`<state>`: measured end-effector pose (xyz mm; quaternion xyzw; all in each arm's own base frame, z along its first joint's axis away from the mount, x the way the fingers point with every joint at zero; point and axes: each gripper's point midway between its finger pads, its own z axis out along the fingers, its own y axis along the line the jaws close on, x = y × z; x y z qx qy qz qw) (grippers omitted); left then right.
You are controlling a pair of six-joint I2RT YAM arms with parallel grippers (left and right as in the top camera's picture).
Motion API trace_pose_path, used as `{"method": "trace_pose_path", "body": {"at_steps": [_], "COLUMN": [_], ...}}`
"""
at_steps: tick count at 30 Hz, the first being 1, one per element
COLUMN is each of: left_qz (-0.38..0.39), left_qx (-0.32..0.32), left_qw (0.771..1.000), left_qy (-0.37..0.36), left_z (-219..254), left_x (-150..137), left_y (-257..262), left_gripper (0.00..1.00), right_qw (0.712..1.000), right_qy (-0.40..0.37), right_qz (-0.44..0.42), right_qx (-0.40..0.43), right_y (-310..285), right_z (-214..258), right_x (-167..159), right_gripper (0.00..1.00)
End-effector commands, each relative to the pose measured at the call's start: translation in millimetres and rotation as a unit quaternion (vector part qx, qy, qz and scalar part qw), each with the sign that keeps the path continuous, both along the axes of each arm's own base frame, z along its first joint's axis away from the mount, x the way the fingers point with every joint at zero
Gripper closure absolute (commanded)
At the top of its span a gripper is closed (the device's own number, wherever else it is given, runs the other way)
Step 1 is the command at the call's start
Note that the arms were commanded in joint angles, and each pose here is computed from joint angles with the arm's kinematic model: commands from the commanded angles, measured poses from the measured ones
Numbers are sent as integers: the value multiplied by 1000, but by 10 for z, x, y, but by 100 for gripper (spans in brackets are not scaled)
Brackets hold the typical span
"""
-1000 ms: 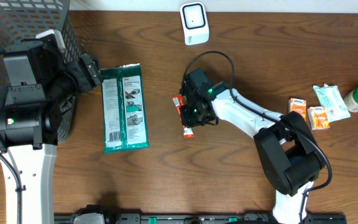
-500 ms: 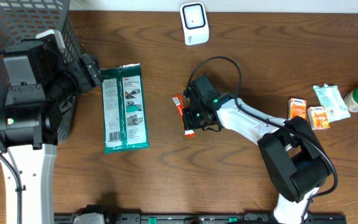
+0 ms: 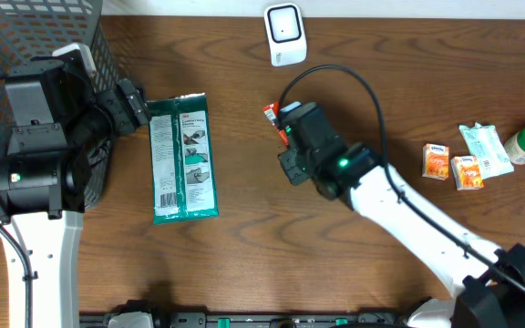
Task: Scan the item barcode
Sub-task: 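Lift the red tube and carry it to the scanner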
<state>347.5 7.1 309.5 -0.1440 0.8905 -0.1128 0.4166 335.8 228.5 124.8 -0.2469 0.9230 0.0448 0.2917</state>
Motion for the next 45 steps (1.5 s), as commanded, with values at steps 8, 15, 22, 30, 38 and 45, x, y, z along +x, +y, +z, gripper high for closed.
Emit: {"method": "trace_pose_path", "body": {"at_steps": [8, 15, 22, 30, 38, 45], "left_qz": [-4, -4, -4, -4, -4, -4], "left_qx": [3, 3, 3, 3, 3, 3], "left_qw": [1000, 1000, 1000, 1000, 1000, 1000], "left_qy": [-4, -4, -4, -4, -4, -4], "left_z": [26, 26, 26, 26, 26, 26], "left_x": [1, 1, 1, 1, 1, 1], "left_y": [8, 8, 8, 8, 8, 8], "left_gripper": [13, 13, 13, 13, 13, 13], "right_qw": [952, 892, 826, 726, 685, 661], "right_qy": [-189, -256, -281, -304, -354, -420], "right_qz": [-15, 17, 96, 160, 98, 56], "right_qx": [-241, -372, -479, -596, -630, -620], "right_y": [-414, -546, -500, -451, -466, -258], "right_z": [497, 869, 1121, 1529, 2106, 2582], "right_x": [348, 528, 629, 751, 762, 545], "right_gripper": [99, 99, 99, 99, 99, 99]}}
